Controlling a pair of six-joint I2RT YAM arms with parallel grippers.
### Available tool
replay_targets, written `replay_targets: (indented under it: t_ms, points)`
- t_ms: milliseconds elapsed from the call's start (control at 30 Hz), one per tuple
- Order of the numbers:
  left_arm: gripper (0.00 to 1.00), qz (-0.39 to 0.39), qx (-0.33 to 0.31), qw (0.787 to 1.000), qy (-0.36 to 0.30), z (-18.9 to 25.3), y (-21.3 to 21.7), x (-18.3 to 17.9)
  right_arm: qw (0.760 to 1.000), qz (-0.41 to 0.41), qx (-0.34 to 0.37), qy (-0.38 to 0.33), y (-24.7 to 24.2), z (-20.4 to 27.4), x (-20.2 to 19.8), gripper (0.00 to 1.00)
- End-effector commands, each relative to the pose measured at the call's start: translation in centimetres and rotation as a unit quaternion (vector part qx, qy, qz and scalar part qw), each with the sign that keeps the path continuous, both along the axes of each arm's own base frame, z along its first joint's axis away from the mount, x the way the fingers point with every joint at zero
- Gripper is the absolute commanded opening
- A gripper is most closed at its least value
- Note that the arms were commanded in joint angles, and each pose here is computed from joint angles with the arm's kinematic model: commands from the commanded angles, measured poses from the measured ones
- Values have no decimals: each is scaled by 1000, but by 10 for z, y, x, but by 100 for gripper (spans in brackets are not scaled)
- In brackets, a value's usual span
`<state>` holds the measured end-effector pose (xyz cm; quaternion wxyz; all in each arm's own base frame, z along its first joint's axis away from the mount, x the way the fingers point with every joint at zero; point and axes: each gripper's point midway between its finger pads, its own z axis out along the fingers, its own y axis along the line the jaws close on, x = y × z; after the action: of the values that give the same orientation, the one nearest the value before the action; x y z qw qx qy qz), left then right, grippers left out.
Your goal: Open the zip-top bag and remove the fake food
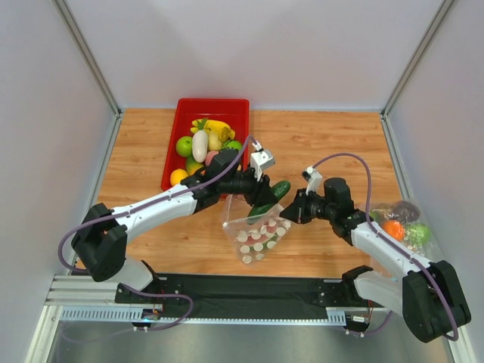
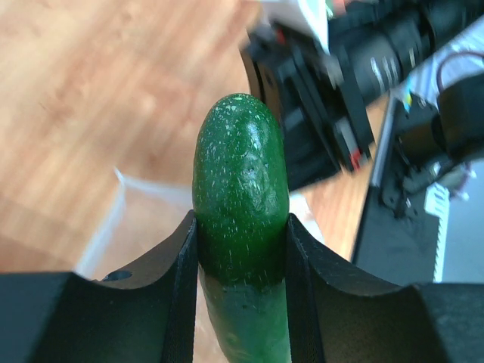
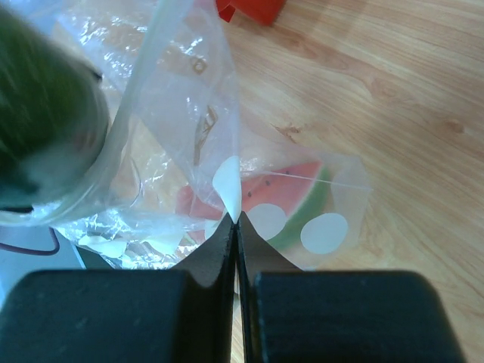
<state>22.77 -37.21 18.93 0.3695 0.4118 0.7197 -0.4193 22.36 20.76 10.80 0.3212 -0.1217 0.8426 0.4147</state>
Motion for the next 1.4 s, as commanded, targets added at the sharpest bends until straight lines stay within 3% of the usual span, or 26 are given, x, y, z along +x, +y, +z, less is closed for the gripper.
replay_targets:
  t_ms: [0, 300, 500, 633, 833, 967, 1200, 1367]
  points:
    - [0, 25, -38, 997, -58, 37, -17, 31, 999, 13, 0, -33, 5, 14, 2, 0]
    - [0, 78, -88, 987, -106, 88, -20, 66, 999, 12, -3, -36, 4, 12, 1, 0]
    - [0, 192, -115, 966, -129, 122, 21, 110, 999, 13, -1, -38, 4, 14, 0, 0]
    - [0, 300, -101, 937, -145, 138, 70, 157, 999, 14, 0, -39, 4, 14, 0, 0]
    - [0, 443, -50, 892, -74, 110, 157, 217, 999, 13, -2, -38, 4, 13, 0, 0]
    - [0, 496, 4, 866, -62, 80, 203, 237, 999, 14, -1, -39, 4, 14, 0, 0]
    - [0, 548, 100, 828, -61, 36, 259, 252, 999, 15, -2, -36, 4, 13, 0, 0]
    - [0, 550, 145, 821, -47, 8, 279, 256, 999, 14, -3, -34, 4, 12, 0, 0]
